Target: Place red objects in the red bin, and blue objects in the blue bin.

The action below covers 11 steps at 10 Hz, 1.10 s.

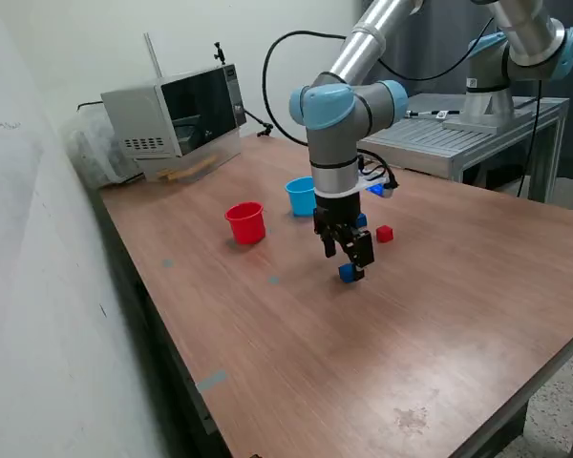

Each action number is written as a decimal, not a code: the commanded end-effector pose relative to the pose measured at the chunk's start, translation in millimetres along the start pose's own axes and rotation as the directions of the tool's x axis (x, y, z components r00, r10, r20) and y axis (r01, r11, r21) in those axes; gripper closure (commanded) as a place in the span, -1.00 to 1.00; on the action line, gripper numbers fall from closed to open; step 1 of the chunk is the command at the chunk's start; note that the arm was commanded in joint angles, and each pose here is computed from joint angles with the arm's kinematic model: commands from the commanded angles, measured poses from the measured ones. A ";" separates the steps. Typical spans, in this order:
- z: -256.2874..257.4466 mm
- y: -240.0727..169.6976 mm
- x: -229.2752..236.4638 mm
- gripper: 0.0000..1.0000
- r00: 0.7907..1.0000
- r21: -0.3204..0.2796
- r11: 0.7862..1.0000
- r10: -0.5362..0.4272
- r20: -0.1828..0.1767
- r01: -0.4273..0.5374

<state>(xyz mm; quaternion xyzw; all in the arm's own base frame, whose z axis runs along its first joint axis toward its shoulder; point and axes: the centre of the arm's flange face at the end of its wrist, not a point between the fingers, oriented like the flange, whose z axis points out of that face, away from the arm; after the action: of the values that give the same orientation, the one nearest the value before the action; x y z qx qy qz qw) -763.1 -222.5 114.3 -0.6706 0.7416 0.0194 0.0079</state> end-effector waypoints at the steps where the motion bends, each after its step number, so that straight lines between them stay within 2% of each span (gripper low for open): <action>1: 0.7 -3.1 5.0 -1.00 1.000 0.005 1.000 -0.005 0.000 0.005; 9: 4.0 -7.6 13.0 -1.00 1.000 0.011 1.000 -0.016 -0.002 0.016; 10: 4.7 -8.1 13.0 1.00 1.000 0.013 1.000 -0.015 -0.001 0.015; 11: 4.7 -8.1 13.1 1.00 1.000 0.013 1.000 -0.015 -0.003 0.015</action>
<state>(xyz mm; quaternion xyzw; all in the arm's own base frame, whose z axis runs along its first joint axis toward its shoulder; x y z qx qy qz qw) -756.8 -235.5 109.4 -0.6760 0.7367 0.0146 0.0114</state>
